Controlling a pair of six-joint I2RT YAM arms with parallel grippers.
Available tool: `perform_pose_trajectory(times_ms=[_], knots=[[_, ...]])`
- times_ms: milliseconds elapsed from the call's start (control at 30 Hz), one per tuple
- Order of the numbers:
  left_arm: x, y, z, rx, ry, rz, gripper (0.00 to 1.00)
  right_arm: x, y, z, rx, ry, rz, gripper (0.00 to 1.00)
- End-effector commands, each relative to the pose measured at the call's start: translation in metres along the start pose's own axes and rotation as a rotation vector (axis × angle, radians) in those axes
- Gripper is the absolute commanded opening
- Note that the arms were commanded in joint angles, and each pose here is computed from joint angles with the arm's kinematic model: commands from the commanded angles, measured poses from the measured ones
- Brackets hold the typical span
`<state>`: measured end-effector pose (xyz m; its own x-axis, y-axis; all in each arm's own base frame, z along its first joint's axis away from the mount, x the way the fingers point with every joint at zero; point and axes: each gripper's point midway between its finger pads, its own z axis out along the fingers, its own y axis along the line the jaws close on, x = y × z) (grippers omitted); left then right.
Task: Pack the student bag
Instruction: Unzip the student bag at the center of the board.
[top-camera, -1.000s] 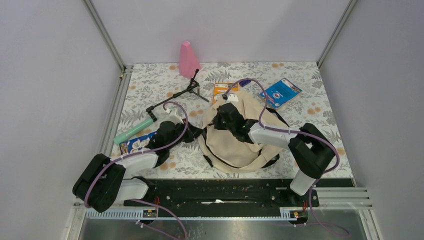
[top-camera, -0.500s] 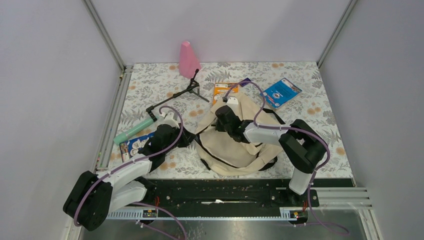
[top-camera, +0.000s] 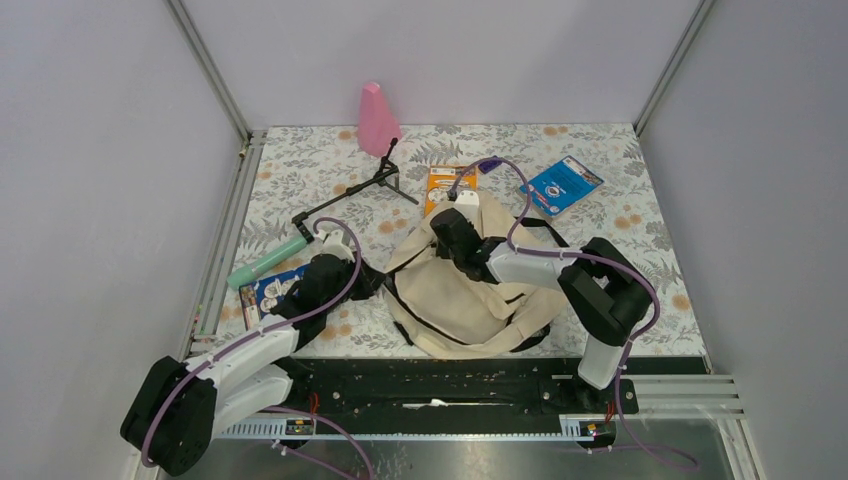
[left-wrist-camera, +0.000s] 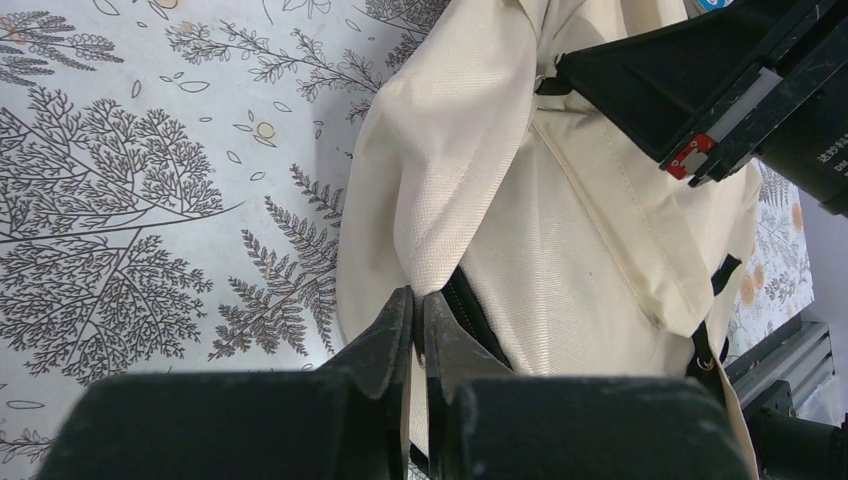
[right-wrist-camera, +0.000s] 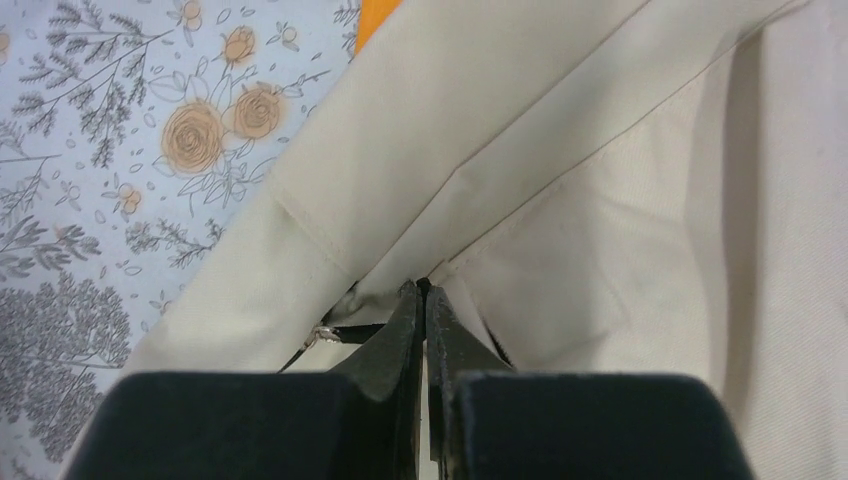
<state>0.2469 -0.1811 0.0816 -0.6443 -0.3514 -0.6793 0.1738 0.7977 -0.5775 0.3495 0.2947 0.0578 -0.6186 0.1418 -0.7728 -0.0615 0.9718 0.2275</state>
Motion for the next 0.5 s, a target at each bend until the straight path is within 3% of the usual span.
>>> perform_pose_trajectory(times_ms=[0,467], knots=[[-0.008,0.019,-0.003,-0.085,-0.053,0.022,0.0,-0.034,-0.041,-0.001,0.157,-0.075,-0.051,0.0],[-0.004,0.022,-0.001,-0.098,-0.04,0.019,0.0,-0.054,-0.065,0.007,0.226,-0.085,-0.132,0.0]])
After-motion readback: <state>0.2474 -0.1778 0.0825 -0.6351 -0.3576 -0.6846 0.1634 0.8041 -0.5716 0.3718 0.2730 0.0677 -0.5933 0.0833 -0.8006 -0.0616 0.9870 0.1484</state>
